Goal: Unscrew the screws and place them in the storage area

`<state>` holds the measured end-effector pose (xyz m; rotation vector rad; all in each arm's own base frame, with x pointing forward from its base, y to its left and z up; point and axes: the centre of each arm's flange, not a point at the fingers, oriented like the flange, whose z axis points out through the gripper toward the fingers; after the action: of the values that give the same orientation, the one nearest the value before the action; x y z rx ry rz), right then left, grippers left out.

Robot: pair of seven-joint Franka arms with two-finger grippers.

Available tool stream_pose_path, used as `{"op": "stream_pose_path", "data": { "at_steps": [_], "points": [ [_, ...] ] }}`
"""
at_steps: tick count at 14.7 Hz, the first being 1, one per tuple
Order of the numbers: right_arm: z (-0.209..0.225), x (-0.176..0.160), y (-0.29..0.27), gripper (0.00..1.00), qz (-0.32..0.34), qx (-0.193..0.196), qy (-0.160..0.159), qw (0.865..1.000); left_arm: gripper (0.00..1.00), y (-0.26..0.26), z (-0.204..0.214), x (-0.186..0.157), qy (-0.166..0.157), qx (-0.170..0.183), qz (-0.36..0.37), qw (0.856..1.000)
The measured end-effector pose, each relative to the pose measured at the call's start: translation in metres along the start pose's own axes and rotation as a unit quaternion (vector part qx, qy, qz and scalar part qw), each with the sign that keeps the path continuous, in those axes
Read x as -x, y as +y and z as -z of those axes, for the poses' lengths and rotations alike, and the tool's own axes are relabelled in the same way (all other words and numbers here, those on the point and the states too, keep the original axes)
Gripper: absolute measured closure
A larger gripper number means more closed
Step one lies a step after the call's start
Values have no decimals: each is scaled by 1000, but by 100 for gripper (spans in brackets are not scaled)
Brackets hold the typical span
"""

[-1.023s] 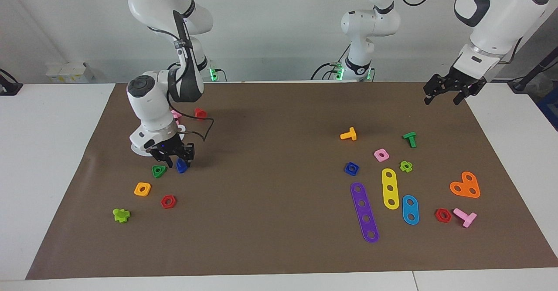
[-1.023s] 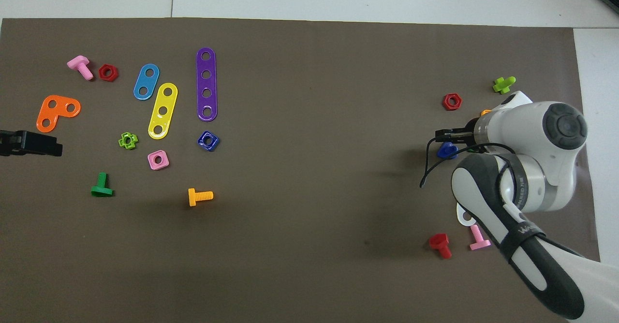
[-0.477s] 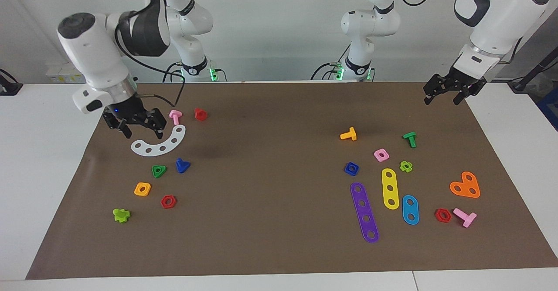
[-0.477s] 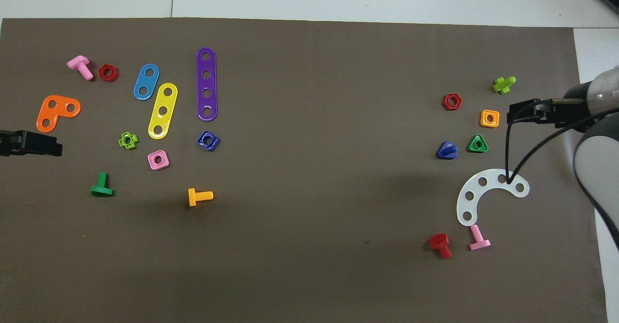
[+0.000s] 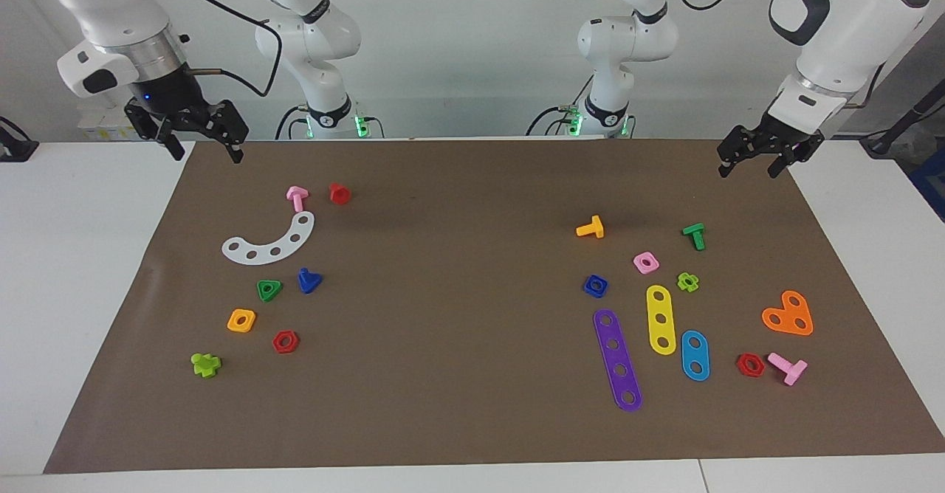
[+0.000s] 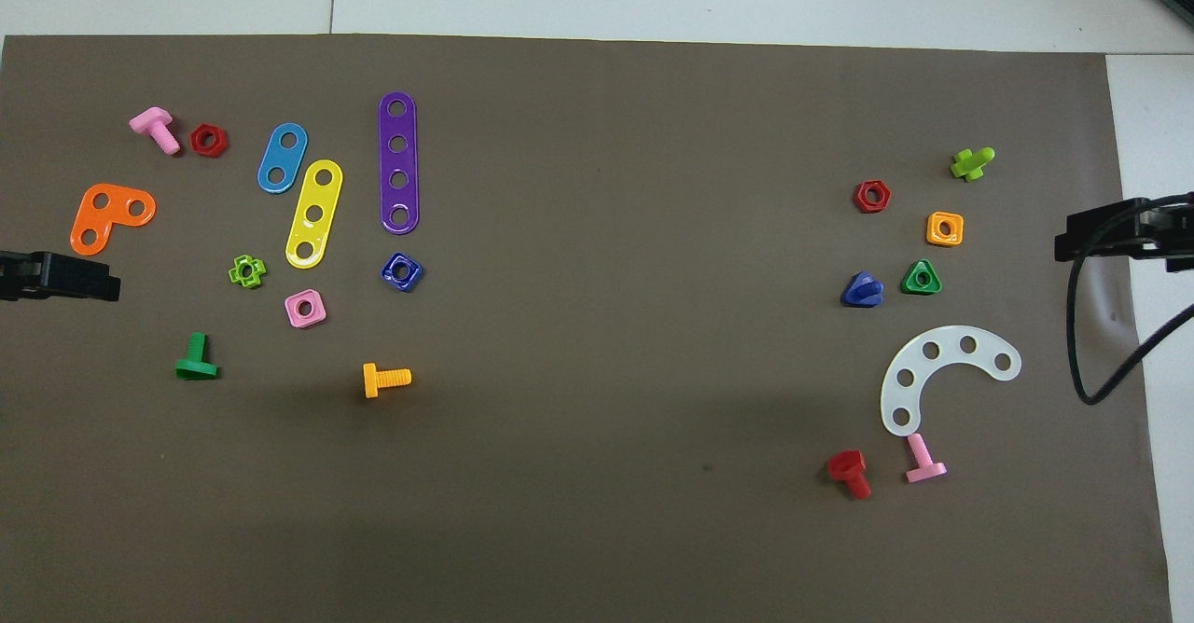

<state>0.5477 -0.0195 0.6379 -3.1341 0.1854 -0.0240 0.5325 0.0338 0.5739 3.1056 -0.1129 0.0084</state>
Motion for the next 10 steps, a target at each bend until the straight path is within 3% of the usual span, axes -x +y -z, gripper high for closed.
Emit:
{"op": "stream_pose_path", "data": {
  "at_steps": [10],
  "points": [
    [-11, 0, -3, 0, 6, 6, -20, 1000, 0, 0, 0, 0, 2, 0, 0, 1000]
  ]
}}
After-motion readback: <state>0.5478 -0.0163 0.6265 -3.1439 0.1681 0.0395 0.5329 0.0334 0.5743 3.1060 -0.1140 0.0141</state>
